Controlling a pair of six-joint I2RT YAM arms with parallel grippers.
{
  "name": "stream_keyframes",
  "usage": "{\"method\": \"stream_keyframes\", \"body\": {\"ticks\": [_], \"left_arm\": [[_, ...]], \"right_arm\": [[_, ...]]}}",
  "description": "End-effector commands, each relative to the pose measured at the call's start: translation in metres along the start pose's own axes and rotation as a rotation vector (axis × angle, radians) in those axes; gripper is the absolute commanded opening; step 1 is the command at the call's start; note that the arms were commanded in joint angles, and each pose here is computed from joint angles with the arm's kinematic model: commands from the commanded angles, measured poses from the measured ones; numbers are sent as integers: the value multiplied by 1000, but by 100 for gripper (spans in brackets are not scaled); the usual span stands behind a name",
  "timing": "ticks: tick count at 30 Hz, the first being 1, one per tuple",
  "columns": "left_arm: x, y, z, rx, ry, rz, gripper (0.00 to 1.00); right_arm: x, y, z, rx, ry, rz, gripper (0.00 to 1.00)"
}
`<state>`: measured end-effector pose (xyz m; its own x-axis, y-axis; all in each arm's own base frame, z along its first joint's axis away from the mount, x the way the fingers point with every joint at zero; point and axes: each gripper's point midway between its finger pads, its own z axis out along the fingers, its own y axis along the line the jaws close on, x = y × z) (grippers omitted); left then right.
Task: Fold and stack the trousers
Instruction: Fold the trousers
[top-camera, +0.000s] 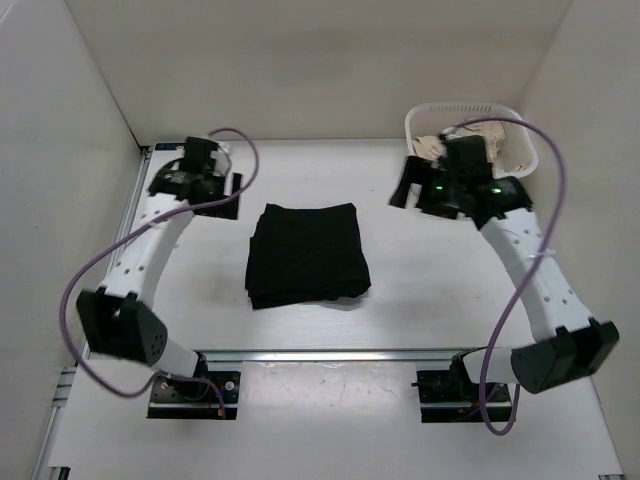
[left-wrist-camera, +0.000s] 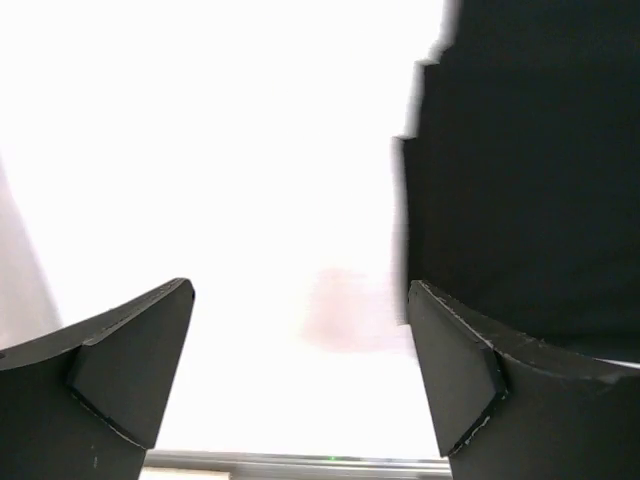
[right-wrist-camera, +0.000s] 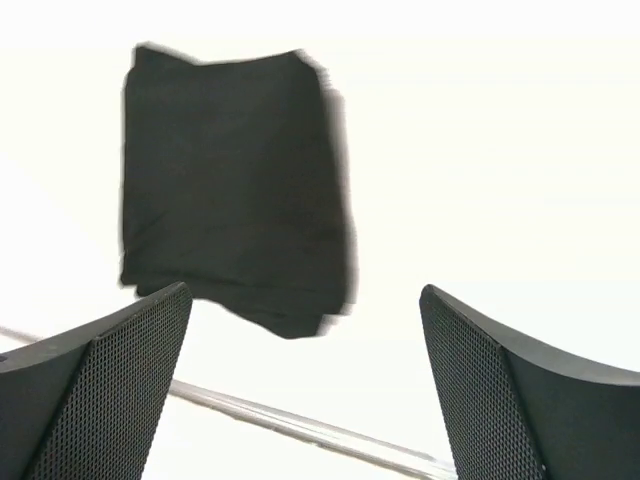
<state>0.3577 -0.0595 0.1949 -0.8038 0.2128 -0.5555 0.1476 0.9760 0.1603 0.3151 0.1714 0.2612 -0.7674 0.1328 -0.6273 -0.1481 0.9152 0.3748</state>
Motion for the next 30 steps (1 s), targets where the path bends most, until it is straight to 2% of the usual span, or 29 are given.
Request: {"method": "stream_keyframes", "body": {"ticks": [1, 3, 4, 5, 7, 8, 11, 16, 19, 24, 30], "left_arm": [[31, 83, -46, -230, -2, -137, 100], [71, 120, -47, -384, 69, -192, 100], [100, 145, -55, -475, 102, -254, 100], [113, 153, -58, -499, 109, -289, 100], [138, 162, -70, -518, 102, -365, 100], [155, 156, -65, -503, 131, -370, 100], [175, 144, -66, -477, 123, -372, 100], [193, 142, -77, -496, 145, -384, 100], [193, 141, -85, -502, 118, -389, 100], [210, 141, -99, -537, 158, -389, 100], [214, 136, -121, -544, 123, -395, 100]], "right_arm": [[41, -64, -45, 203, 149, 86, 99], [59, -106, -61, 333, 172, 176, 99], [60, -127, -77, 398, 124, 225, 99], [64, -133, -90, 419, 90, 245, 99], [73, -151, -101, 481, 75, 286, 99], [74, -157, -110, 519, 47, 289, 99], [86, -163, -114, 550, 87, 283, 99], [95, -152, -113, 489, 101, 291, 99], [93, -150, -119, 488, 96, 290, 99], [94, -139, -129, 452, 95, 283, 99], [115, -125, -126, 361, 129, 298, 99]]}}
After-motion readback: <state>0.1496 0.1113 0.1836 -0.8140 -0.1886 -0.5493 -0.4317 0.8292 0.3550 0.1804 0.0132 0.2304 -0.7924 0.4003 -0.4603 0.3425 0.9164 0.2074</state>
